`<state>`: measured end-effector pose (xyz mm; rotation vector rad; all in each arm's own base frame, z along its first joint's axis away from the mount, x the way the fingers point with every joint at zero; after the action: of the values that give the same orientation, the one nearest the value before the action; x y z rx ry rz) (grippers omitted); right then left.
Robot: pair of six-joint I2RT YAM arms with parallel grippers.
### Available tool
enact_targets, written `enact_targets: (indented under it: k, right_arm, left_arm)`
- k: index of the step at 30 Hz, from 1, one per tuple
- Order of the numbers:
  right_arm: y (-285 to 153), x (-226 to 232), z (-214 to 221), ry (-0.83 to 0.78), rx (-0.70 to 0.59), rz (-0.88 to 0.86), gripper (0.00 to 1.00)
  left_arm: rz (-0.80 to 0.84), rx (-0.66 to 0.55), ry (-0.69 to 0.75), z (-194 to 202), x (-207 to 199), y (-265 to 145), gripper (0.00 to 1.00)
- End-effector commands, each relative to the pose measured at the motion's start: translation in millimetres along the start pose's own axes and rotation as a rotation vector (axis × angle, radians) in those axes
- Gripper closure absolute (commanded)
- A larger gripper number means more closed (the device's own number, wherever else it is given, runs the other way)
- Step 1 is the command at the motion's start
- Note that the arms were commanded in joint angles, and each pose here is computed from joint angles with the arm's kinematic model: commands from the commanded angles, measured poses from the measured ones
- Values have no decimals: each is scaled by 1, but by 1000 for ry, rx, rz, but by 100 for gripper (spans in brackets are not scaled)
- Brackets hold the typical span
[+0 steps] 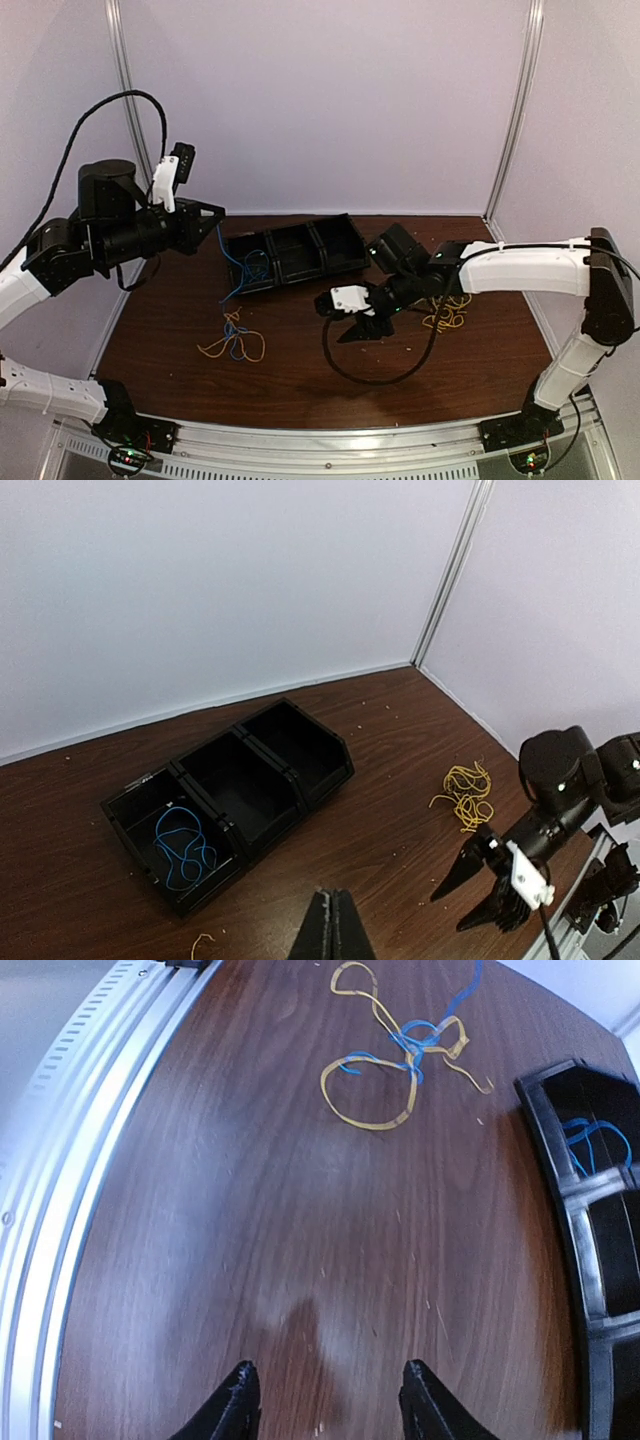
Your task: Untangle the cables
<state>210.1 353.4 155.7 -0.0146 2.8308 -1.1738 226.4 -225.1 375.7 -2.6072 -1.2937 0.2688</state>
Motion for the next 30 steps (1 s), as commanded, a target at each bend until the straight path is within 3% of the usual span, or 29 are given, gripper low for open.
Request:
enact_targets:
  k: [1, 10, 24, 27, 30]
  right_arm:
    - [59, 12, -25, -16, 17, 30, 53]
    - [140, 21, -58, 14, -16, 31, 52]
    - [198, 14, -76, 57, -48, 36, 51]
    - [205, 14, -73, 56, -49, 35, 53]
    - [210, 6, -72, 73, -54, 72, 63]
  left_arm:
    - [-16, -81, -57, -6, 5, -7, 100]
    - [-12, -106, -126, 5, 9, -16, 100]
    - [24, -90, -120, 6, 2, -12, 100]
    - [17, -96, -120, 4, 3, -13, 100]
    - [14, -99, -117, 3, 4, -14, 100]
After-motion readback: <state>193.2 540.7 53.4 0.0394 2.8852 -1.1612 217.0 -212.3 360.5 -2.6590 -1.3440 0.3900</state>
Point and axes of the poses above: each gripper's point midway between its finger pads, its own y axis out along the fingers, its own x axis along the line the jaws close on, z = x × y, the point moved 2 cm from there along -y, back along the fingers, and after that the axes turned 10 degrees about y, right-handed, at the moved point
